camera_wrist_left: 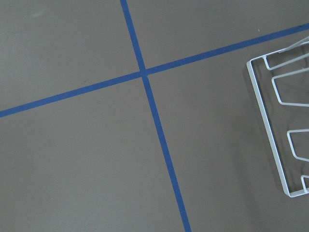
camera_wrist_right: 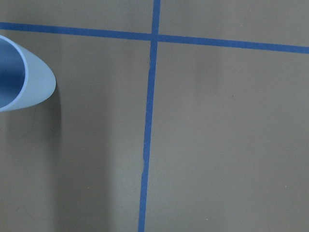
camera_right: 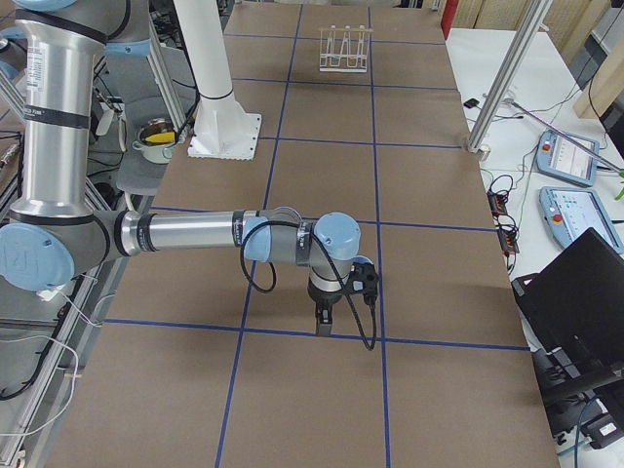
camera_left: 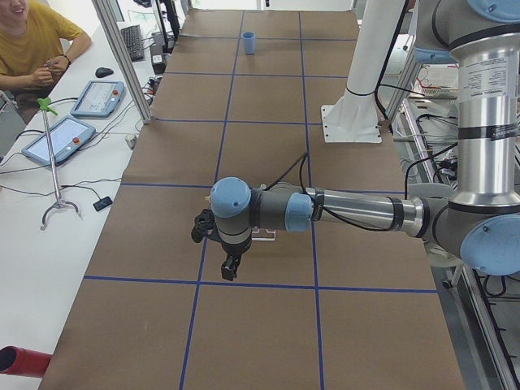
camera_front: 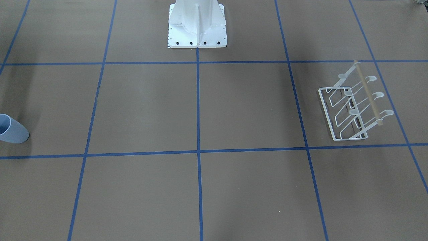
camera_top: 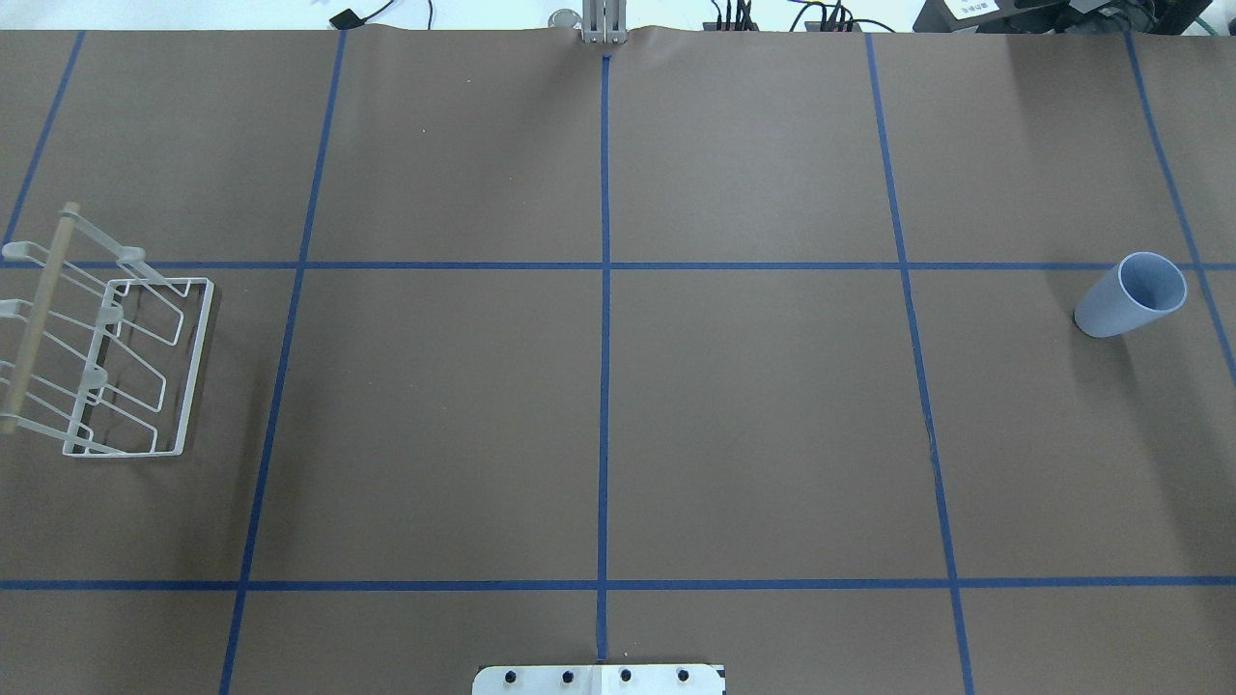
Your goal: Hang cup on cup holder
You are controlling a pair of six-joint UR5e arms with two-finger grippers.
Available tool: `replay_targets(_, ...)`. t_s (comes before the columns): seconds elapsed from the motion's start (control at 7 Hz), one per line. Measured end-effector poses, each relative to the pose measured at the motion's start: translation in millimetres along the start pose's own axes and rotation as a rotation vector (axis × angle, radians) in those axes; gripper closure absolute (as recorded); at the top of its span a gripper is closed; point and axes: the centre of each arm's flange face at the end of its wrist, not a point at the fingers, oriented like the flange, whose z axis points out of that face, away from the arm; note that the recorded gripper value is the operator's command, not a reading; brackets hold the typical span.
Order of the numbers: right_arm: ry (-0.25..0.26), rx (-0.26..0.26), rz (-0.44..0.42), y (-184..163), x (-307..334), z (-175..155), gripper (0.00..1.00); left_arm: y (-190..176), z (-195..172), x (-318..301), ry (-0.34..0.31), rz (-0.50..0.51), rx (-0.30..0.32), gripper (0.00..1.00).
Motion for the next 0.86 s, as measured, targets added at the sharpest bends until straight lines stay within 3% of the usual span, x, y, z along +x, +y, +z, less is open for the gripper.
replay_targets(0.71, 0.003, 0.032, -0.029, -5.0, -13.5, -15.3, 0.0, -3.3, -21.3, 17.3, -0.013, 0.031, 0.041, 0.01)
replay_targets(0.86, 0.001, 0.061, -0.051, -11.3, -20.7, -22.2, 0.0, -11.9, -32.8, 24.1, -0.019, 0.048, 0.064, 0.01)
